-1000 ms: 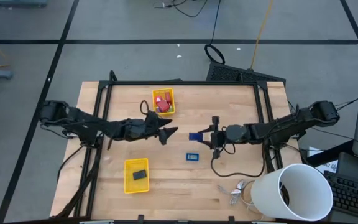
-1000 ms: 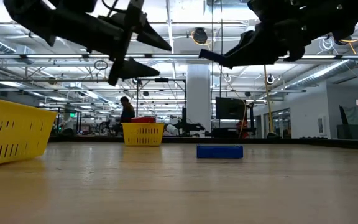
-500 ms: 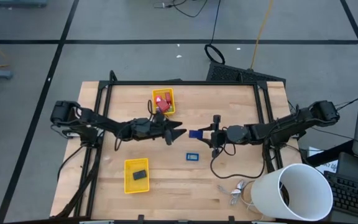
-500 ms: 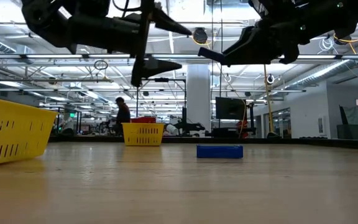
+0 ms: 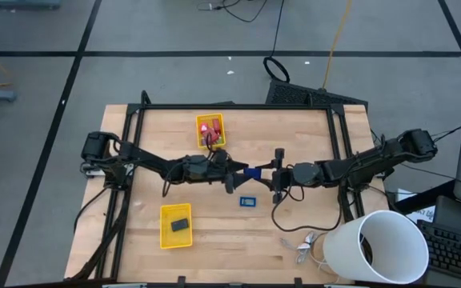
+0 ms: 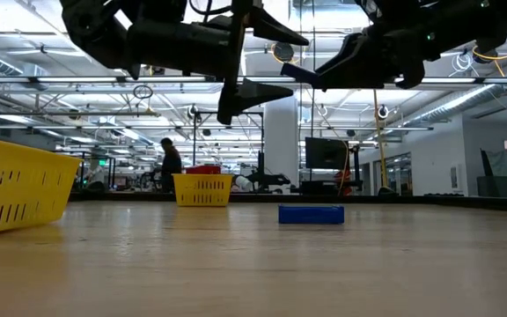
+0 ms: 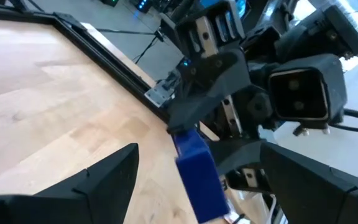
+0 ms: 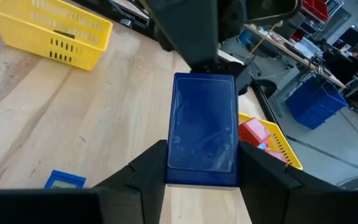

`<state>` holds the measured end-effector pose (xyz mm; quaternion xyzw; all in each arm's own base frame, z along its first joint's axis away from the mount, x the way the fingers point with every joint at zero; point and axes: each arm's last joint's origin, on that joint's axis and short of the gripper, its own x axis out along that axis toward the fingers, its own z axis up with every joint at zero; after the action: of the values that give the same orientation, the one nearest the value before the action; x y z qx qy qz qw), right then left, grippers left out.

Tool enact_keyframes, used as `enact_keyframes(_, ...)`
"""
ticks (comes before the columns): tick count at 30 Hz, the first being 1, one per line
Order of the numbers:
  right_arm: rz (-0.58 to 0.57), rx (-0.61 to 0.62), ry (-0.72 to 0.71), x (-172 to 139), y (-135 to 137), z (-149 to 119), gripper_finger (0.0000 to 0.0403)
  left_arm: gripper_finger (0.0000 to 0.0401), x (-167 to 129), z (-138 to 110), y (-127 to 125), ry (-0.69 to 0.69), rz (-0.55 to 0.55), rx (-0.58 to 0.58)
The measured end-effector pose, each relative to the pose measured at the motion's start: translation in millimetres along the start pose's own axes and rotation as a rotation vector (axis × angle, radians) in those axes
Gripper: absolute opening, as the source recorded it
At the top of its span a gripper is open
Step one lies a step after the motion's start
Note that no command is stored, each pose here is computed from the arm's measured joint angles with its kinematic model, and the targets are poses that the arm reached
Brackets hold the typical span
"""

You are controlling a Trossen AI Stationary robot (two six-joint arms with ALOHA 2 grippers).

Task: Pick & Place Office items
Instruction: Put the top blue digital clock into the bottom yellow bin

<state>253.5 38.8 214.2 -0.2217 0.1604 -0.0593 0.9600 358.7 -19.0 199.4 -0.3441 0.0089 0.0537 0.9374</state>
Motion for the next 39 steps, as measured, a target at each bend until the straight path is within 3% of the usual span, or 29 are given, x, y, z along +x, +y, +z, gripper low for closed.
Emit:
enact_keyframes(33,-0.023,-0.014,0.006,-0.1,-1.0,0.0,0.016,0.0102,-0.3,-0.1,-0.9,0.015,-0.03,0.021)
enact_keyframes(39,-0.027,-0.015,0.008,-0.1,-1.1,-0.1,0.0166,0.0078,-0.4,-0.1,-0.9,0.011,-0.028,0.05)
